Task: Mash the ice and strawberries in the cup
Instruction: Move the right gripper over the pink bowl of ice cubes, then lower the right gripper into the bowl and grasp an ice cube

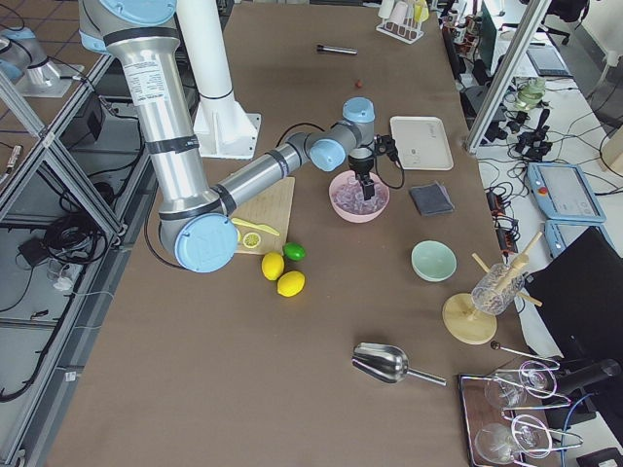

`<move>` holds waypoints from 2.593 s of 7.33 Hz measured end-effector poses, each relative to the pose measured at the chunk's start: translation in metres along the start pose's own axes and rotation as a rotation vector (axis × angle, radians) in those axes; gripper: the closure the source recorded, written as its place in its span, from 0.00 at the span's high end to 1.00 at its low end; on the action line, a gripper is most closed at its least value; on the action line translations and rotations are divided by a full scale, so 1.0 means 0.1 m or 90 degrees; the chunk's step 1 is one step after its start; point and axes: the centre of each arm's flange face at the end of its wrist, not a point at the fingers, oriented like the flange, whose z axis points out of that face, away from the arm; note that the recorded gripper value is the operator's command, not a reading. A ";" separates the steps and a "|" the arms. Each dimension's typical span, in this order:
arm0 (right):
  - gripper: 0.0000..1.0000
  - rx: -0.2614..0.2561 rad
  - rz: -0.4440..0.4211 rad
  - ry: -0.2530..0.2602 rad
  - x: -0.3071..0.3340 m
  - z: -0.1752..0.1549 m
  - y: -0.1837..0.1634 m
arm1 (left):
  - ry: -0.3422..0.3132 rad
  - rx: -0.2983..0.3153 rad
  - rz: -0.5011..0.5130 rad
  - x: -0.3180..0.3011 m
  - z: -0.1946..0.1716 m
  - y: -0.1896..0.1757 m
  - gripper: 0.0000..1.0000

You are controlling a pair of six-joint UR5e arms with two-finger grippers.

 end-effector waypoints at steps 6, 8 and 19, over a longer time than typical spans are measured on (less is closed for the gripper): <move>0.86 0.002 0.010 0.041 -0.06 0.29 -0.30 | 0.001 0.000 0.001 0.00 0.00 -0.01 0.98; 0.80 0.005 0.044 0.053 -0.01 0.33 -0.30 | 0.001 0.000 0.000 0.00 0.00 0.00 0.98; 0.69 0.081 0.297 0.116 -0.09 0.46 -0.14 | 0.000 -0.002 0.000 -0.02 0.01 0.01 0.98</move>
